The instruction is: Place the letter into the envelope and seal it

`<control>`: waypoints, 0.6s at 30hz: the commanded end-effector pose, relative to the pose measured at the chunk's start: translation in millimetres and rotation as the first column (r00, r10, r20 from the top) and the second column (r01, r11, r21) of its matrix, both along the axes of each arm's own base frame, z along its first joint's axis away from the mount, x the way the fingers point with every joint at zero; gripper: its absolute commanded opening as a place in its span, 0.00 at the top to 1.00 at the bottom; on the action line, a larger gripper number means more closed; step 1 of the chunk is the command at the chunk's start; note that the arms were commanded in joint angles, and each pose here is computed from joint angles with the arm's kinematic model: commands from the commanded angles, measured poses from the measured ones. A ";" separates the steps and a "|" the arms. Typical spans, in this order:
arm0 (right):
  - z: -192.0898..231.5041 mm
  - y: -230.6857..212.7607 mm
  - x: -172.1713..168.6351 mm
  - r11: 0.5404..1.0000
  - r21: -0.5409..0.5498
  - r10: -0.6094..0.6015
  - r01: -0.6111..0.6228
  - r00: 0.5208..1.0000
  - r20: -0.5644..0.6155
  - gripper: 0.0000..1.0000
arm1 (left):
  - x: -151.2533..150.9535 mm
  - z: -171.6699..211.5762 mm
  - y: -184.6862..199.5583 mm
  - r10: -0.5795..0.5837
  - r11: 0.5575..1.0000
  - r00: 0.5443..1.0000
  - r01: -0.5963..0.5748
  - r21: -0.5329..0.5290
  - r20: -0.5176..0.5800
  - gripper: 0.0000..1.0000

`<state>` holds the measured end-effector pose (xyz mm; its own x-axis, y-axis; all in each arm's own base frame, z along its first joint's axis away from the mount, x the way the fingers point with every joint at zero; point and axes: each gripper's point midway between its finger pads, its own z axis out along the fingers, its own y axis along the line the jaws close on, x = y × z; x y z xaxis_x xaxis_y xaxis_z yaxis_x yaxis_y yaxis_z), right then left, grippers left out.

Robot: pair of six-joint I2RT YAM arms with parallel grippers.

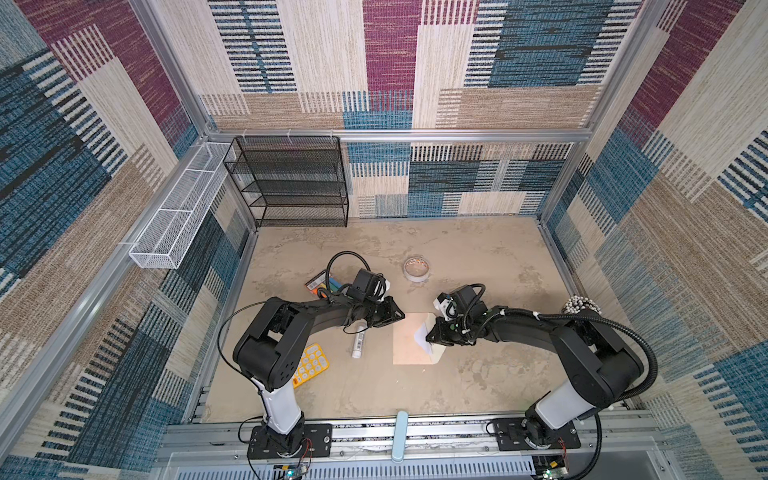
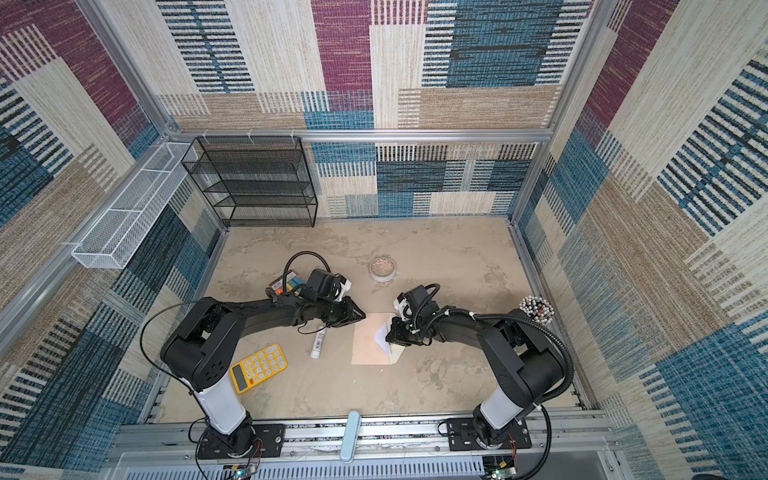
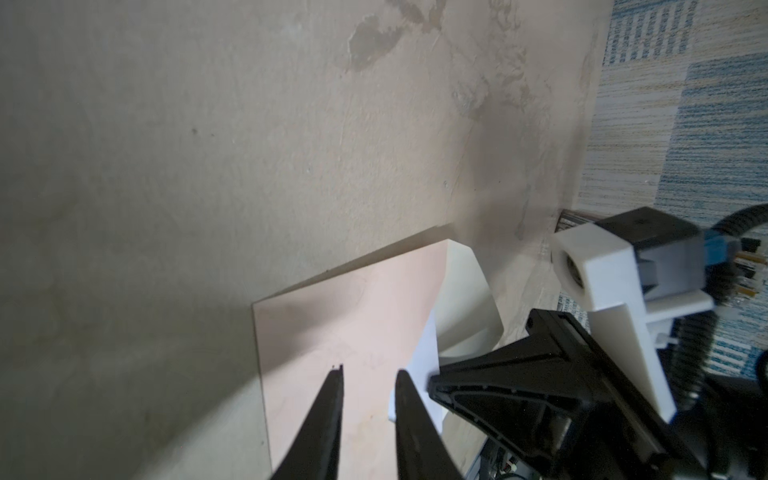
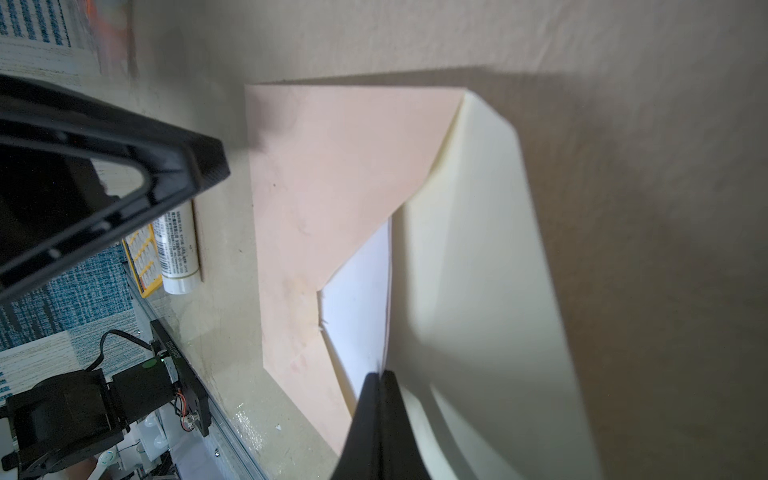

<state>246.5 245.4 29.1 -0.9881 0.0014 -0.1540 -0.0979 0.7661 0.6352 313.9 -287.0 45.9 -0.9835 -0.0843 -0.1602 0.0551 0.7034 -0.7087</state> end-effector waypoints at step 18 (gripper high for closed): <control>-1.2 0.6 4.1 1.000 -0.010 -0.003 0.003 1.000 0.000 1.00 | -87.6 -21.1 7.9 -0.098 0.995 0.988 0.092 -0.050 -0.123 0.77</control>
